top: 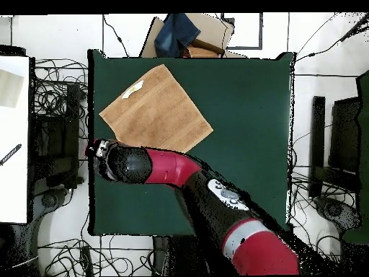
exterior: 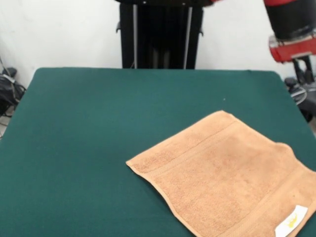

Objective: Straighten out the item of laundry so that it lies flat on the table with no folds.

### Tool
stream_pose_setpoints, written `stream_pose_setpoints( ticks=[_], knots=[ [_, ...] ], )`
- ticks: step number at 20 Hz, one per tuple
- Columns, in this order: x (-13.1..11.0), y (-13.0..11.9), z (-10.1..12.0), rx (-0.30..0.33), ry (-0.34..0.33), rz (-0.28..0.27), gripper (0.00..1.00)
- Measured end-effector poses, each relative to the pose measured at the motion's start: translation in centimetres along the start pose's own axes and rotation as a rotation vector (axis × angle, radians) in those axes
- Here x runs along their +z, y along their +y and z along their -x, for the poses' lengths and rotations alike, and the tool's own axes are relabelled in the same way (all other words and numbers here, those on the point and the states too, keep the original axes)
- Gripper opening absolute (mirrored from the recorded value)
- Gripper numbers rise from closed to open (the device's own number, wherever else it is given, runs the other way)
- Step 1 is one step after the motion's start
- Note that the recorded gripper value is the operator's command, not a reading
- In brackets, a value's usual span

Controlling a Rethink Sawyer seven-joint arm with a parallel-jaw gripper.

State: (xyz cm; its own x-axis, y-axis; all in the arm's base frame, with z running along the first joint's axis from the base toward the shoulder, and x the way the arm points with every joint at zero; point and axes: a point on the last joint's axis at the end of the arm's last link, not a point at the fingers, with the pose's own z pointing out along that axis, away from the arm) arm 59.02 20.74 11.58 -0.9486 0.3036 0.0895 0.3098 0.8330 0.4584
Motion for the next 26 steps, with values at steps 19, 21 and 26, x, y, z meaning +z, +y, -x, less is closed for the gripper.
stream_pose_setpoints(
  ticks=[19,21,26],
  knots=[
    [-11.9,-9.8,2.6,-0.098,-0.108,-0.307,0.0],
    [-12.4,-10.4,2.5,-0.105,-0.115,-0.328,0.0],
    [-11.7,-12.1,2.3,-0.125,-0.1,-0.382,0.0]
  ],
)
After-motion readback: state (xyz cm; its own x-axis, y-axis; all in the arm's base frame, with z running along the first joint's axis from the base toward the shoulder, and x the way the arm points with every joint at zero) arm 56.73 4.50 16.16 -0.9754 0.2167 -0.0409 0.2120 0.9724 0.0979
